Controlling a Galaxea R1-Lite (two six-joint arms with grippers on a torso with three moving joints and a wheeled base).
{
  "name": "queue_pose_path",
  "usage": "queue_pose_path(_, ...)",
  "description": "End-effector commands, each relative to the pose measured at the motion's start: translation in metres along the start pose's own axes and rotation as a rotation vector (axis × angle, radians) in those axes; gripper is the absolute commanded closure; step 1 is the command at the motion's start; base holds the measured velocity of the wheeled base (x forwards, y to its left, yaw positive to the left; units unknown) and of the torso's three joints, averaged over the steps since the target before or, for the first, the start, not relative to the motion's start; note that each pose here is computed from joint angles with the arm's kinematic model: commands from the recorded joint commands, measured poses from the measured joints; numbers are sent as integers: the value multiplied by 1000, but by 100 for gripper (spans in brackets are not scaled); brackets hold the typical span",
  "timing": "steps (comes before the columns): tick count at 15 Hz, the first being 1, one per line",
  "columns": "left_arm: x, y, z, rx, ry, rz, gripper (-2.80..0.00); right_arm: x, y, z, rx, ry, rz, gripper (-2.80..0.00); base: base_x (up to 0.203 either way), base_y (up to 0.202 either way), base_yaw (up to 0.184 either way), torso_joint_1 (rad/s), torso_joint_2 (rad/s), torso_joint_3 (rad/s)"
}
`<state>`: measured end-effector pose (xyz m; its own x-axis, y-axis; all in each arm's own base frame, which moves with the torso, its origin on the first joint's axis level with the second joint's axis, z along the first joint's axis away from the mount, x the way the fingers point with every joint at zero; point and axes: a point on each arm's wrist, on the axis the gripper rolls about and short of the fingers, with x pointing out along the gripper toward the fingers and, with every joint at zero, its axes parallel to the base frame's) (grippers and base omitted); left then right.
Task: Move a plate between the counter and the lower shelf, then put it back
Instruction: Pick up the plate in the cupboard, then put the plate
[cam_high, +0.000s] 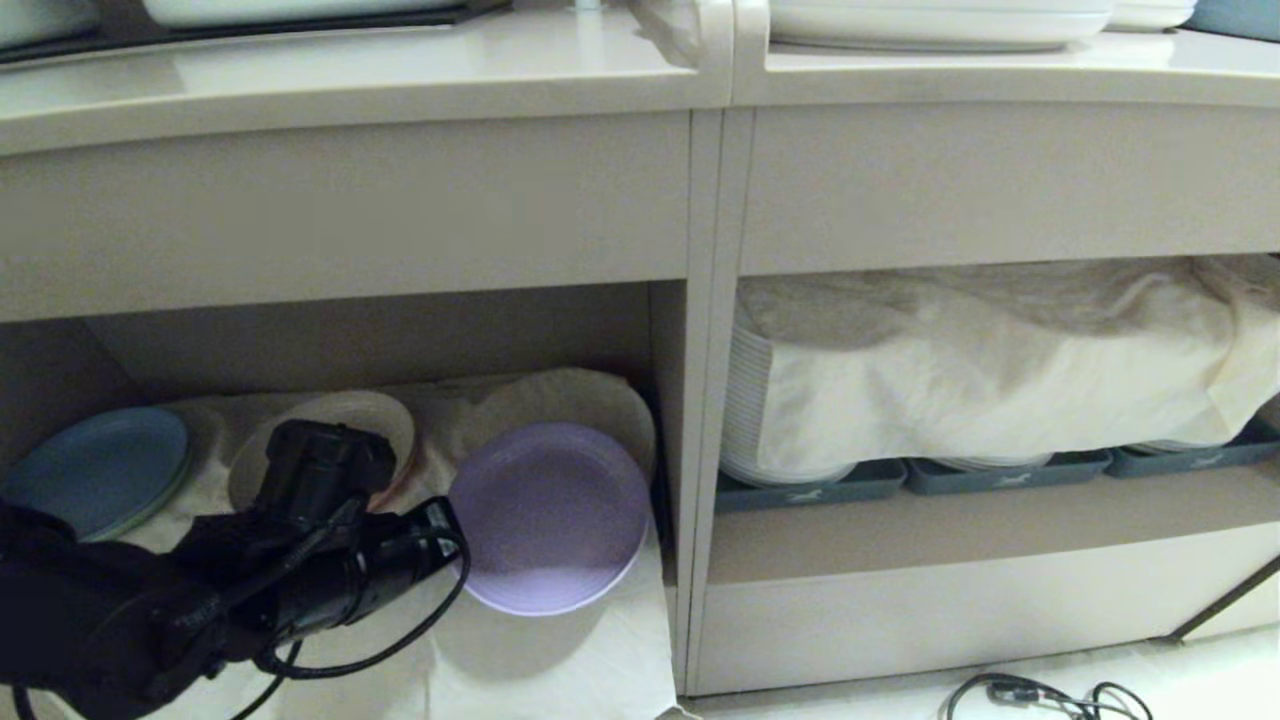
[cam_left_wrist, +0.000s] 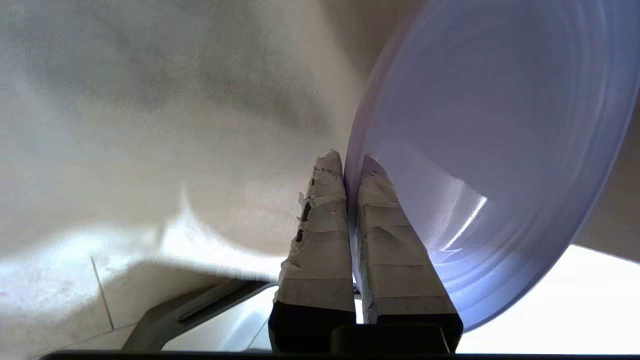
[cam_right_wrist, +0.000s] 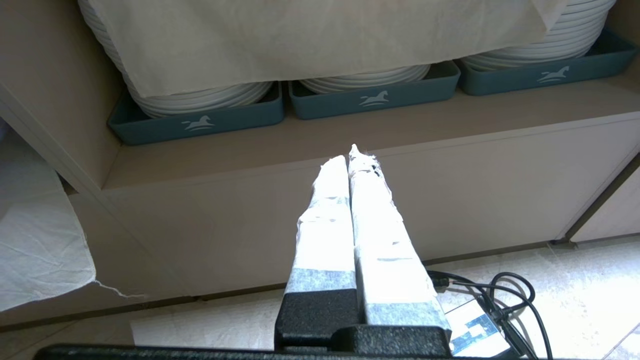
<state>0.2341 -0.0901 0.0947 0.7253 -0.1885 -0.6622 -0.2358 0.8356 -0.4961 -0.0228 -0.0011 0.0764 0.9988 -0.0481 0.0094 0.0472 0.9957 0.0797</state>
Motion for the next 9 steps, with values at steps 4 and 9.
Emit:
queue_pose_path(4,-21,11,-8,-4,-4,-5,0,0,0,0,0,-1,1,0,0,0,0,0,0,0)
queue_pose_path(9,-39,24,-18,-3,-1,-2,0,0,0,0,0,-1,1,0,0,0,0,0,0,0)
